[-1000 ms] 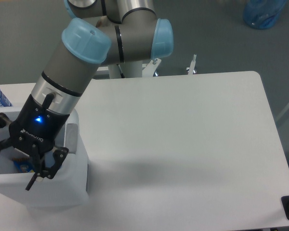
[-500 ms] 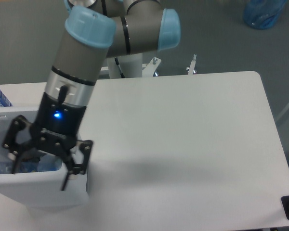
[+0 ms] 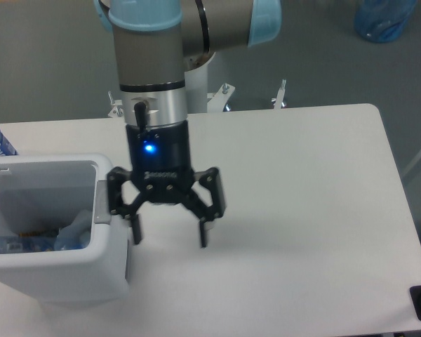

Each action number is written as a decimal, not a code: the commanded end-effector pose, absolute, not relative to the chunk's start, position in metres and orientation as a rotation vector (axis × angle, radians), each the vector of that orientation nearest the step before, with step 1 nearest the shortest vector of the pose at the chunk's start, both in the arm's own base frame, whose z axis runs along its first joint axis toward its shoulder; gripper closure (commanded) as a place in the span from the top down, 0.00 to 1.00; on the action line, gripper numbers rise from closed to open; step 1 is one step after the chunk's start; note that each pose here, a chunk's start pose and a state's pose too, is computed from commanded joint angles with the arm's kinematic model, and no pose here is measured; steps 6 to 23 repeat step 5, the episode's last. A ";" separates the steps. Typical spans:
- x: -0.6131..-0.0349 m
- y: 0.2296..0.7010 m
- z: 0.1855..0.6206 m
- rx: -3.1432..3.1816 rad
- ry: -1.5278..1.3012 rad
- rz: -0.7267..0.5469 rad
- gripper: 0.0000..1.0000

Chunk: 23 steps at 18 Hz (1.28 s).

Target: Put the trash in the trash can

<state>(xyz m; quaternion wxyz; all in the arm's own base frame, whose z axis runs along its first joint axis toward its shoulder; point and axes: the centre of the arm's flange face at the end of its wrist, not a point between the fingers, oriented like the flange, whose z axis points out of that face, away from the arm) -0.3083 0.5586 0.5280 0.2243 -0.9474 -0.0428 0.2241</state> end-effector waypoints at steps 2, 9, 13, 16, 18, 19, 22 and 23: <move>-0.311 0.544 0.521 -2.666 -0.084 0.650 1.00; -0.319 0.531 0.520 -2.683 -0.110 0.671 1.00; -0.319 0.531 0.520 -2.683 -0.110 0.671 1.00; -0.319 0.531 0.520 -2.683 -0.110 0.671 1.00; -0.319 0.531 0.520 -2.683 -0.110 0.671 1.00; -0.319 0.531 0.520 -2.683 -0.110 0.671 1.00; -0.319 0.531 0.520 -2.683 -0.110 0.671 1.00; -0.319 0.531 0.520 -2.683 -0.110 0.671 1.00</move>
